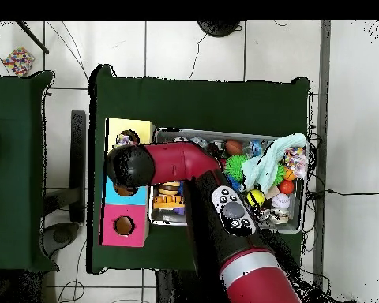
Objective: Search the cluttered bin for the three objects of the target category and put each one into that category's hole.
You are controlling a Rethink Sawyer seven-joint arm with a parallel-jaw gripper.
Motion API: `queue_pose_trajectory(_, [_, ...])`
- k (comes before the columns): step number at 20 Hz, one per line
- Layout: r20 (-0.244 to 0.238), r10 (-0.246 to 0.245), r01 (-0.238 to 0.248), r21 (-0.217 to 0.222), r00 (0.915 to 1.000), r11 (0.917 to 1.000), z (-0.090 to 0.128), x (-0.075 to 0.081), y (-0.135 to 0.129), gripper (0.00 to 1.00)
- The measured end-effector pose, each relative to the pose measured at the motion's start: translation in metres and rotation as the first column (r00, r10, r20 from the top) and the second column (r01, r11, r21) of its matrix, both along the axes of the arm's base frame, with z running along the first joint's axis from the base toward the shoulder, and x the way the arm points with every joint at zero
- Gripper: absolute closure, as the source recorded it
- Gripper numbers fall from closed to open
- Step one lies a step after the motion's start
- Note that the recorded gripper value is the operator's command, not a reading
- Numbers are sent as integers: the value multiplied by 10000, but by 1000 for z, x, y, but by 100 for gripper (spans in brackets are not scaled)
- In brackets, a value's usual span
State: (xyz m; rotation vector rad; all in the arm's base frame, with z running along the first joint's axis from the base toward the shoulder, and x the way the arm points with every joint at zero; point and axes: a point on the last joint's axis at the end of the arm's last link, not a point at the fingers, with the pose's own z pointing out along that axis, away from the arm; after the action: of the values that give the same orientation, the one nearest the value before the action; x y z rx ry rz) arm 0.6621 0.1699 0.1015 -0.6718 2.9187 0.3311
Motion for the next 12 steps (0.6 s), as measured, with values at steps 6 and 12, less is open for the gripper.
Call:
queue_pose_trajectory(6, [804, -146, 136, 127, 9967, 9998, 1, 11, 4, 100])
queue_pose_trajectory(12, [934, -146, 130, 172, 9955, 9998, -5, 11, 8, 100])
